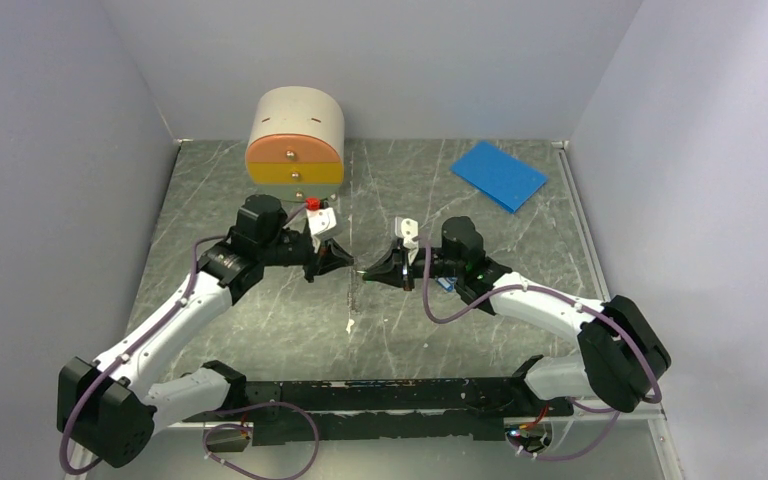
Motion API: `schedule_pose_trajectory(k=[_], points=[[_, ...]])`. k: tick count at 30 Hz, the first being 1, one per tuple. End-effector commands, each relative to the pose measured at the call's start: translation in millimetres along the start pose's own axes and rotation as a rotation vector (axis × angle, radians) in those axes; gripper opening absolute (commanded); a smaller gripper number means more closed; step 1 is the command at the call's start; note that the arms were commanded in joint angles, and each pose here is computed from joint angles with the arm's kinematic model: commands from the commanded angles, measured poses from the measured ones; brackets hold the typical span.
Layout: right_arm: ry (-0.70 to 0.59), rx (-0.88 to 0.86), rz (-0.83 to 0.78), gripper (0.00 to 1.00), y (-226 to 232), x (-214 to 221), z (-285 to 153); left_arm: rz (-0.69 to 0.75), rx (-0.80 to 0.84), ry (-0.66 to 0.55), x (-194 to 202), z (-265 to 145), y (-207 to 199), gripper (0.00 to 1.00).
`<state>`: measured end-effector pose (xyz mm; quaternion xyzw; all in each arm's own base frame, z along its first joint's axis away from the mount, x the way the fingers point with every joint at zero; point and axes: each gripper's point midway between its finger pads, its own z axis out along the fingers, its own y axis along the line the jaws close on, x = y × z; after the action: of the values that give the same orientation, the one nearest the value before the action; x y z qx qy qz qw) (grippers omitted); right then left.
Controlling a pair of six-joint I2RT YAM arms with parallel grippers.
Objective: Remove the keys from the keyring
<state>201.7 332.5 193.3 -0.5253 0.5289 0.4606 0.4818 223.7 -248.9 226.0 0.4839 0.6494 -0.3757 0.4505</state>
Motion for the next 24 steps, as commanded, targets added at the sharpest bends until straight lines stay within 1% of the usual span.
schedule_pose_trajectory(k=[1, 7, 11, 13, 16, 20, 24], points=[[-0.031, -0.033, -0.021, 0.00, 6, -23, 1, 0.051, -0.107, -0.079, -23, -7, 14, 0.02], [-0.013, -0.027, 0.026, 0.00, 2, -18, 5, 0.062, -0.152, -0.139, -32, -12, 15, 0.02], [-0.008, 0.071, 0.071, 0.00, -14, -19, 5, 0.060, -0.217, -0.160, -34, -18, 22, 0.03], [-0.014, 0.110, 0.098, 0.00, -20, -22, 4, 0.035, -0.244, -0.165, -32, -19, 24, 0.03], [-0.020, 0.175, 0.161, 0.00, -29, -27, 3, 0.010, -0.259, -0.207, -40, -18, 21, 0.03], [-0.020, 0.223, 0.222, 0.00, -31, -34, -2, -0.022, -0.289, -0.194, -35, -12, 16, 0.02], [-0.002, 0.188, 0.264, 0.00, -18, -37, -3, -0.054, -0.329, -0.184, -27, -9, 18, 0.03]])
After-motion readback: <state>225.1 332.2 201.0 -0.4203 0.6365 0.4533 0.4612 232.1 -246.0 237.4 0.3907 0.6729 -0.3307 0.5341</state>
